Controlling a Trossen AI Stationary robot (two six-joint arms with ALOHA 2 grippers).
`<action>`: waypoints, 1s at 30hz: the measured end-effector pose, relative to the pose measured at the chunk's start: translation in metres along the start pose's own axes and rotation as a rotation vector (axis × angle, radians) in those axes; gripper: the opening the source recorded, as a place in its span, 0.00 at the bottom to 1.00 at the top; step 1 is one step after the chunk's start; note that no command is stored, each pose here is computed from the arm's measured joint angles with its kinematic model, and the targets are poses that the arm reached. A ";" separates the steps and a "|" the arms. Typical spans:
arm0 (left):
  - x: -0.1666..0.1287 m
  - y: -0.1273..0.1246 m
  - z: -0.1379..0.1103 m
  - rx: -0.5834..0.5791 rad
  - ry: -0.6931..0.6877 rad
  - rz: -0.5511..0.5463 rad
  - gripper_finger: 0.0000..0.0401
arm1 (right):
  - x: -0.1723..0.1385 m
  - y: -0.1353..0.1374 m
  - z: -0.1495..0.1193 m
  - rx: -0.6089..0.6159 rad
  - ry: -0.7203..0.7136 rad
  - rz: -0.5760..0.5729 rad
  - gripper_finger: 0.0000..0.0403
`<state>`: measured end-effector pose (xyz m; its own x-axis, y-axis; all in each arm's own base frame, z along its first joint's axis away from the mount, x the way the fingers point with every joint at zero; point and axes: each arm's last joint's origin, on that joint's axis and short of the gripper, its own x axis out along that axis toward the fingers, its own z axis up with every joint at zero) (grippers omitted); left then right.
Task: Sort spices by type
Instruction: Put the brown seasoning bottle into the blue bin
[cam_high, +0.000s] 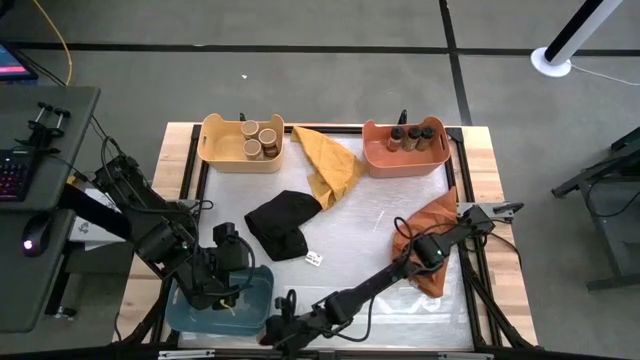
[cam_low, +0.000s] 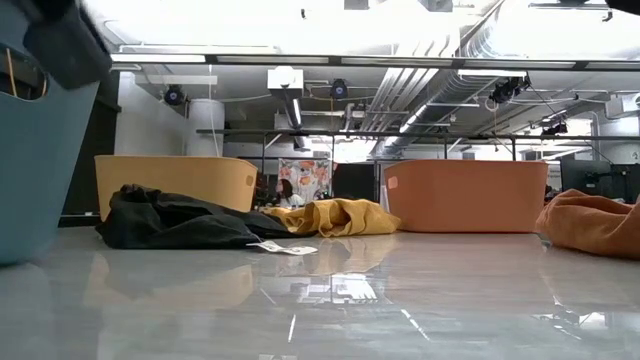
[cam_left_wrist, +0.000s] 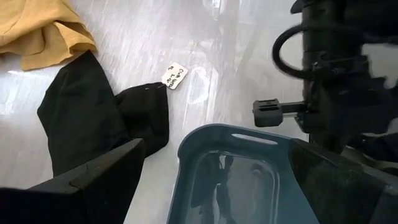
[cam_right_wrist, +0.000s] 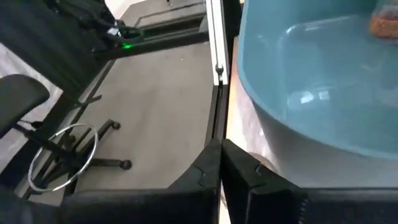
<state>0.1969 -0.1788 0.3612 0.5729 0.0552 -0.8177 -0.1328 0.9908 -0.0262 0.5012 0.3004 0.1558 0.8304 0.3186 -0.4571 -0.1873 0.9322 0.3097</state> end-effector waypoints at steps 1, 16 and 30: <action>0.000 0.000 0.000 0.000 -0.001 0.001 0.95 | 0.000 0.000 0.002 -0.001 -0.015 -0.009 0.00; 0.000 0.000 0.000 -0.007 -0.014 0.014 0.95 | 0.003 -0.009 -0.010 -0.009 0.080 -0.055 0.00; 0.000 0.001 0.000 -0.002 -0.005 0.019 0.95 | -0.014 -0.020 0.000 -0.135 0.237 -0.115 0.00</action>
<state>0.1964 -0.1777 0.3609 0.5741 0.0745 -0.8154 -0.1450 0.9894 -0.0117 0.4931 0.2768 0.1562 0.7076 0.2264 -0.6694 -0.1805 0.9738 0.1386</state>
